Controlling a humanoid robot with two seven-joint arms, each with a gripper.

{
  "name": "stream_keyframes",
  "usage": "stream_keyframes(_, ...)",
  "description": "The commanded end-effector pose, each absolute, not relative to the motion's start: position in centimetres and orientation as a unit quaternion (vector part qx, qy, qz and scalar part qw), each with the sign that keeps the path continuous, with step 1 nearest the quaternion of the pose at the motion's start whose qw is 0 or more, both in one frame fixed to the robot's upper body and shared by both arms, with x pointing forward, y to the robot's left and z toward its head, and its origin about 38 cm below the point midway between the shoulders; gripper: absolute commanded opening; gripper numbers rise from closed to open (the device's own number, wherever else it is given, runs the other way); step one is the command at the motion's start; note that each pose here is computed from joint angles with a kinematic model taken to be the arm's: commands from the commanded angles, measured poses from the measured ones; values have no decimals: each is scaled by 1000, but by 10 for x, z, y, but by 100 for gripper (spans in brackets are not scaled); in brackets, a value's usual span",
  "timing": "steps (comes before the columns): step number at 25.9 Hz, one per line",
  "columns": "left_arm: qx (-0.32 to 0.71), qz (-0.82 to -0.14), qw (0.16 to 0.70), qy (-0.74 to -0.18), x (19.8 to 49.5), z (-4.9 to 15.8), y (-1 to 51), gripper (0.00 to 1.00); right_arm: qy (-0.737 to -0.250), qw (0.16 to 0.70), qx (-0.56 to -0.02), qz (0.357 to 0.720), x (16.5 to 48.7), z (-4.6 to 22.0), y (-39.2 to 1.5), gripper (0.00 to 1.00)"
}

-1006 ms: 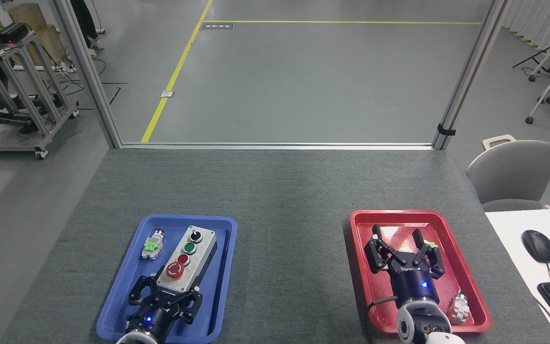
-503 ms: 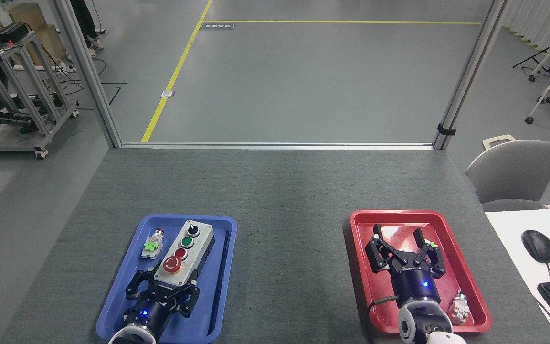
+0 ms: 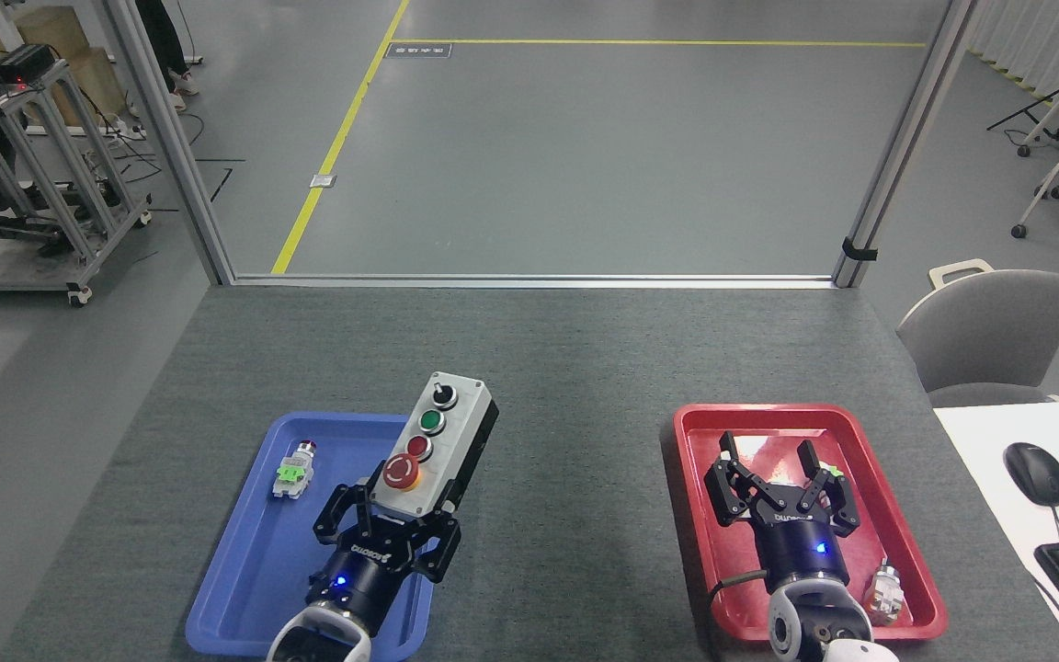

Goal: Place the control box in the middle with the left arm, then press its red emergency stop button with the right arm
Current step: 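Lift the control box and carry it toward the table middle between trays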

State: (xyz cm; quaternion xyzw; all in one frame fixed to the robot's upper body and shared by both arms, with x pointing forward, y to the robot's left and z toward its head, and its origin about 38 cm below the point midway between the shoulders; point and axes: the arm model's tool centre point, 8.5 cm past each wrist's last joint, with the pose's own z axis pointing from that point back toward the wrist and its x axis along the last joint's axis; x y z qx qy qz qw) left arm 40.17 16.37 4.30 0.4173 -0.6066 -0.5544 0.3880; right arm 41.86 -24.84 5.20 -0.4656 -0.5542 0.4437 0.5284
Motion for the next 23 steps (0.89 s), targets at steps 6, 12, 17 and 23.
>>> stream_keyframes(6, 374, -603, 380, -594, 405, 24, 73, 0, -555, 526, -468, 443, 419, 53, -249, 100)
stream_keyframes(12, 369, -656, 358, -552, 402, -4, 39, 0, -555, 526, -469, 442, 420, 54, -250, 100)
stream_keyframes(17, 374, -683, 329, -534, 390, -14, 17, 0, -555, 524, -470, 443, 420, 55, -252, 100)
stream_keyframes(23, 364, -700, 342, -510, 389, -19, 17, 51, -561, 518, -476, 436, 428, 65, -251, 100)
